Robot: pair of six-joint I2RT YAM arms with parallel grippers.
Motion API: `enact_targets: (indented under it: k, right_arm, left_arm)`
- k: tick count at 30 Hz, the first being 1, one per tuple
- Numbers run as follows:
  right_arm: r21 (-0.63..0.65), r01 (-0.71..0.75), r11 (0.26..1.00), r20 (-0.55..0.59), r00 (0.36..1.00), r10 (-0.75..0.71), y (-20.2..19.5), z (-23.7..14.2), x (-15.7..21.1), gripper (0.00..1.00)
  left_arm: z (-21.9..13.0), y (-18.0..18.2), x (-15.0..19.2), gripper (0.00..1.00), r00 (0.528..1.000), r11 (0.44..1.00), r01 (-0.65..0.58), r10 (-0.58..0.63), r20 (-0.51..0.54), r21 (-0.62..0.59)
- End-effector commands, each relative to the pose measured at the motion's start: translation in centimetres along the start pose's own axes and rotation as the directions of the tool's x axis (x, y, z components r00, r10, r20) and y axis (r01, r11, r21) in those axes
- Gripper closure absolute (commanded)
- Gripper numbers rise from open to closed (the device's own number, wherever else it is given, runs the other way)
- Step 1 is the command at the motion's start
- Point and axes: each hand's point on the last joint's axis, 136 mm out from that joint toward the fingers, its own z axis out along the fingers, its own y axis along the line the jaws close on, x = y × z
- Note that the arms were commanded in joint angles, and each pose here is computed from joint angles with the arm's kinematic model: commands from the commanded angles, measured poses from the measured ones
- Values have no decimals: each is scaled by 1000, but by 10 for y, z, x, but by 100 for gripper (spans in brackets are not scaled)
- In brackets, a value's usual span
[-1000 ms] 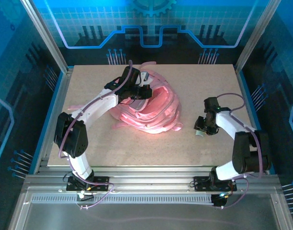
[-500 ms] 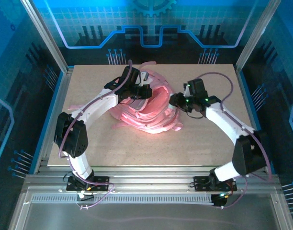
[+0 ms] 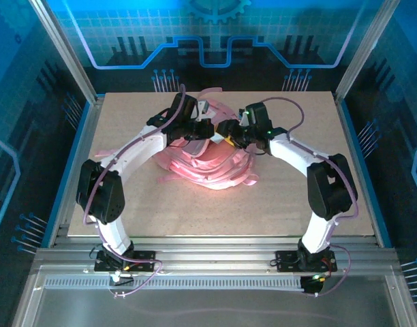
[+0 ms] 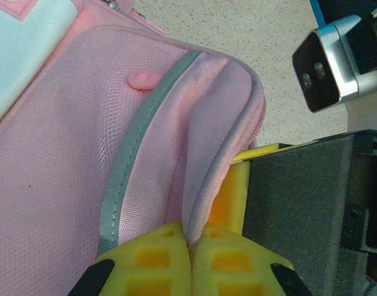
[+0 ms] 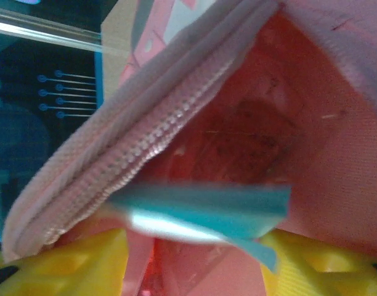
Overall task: Pack the student bag
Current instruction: Place the loose stationery in the student bag, then close the student bag at the top-center of the table.
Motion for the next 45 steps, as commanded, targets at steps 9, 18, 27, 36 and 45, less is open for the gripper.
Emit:
enact_targets:
  k: [9,18,27,36,45]
  right_arm:
    - [8,7,1000,-28,1000,-7,1,3,21,26]
    - [181,123,976,72,988,-138,-13,-63,18,24]
    - [157,165,974,17,985,-170,-13,-66,33,41]
    - [210,299,931,-68,954,-291,-17,-72,98,41]
    - [285,486,826,-134,874,-468,18,-38,130,46]
  left_arm:
    - [-29,-30,-18,100,997,996,0,-6,71,91]
    - [-22,-27,-17,100,998,996,7,-12,61,89]
    - [-15,-29,-10,90,998,992,44,-49,33,118]
    - [-39,-2,11,32,994,996,82,-83,67,18]
    - [-66,85,41,29,906,918,394,-379,189,-51]
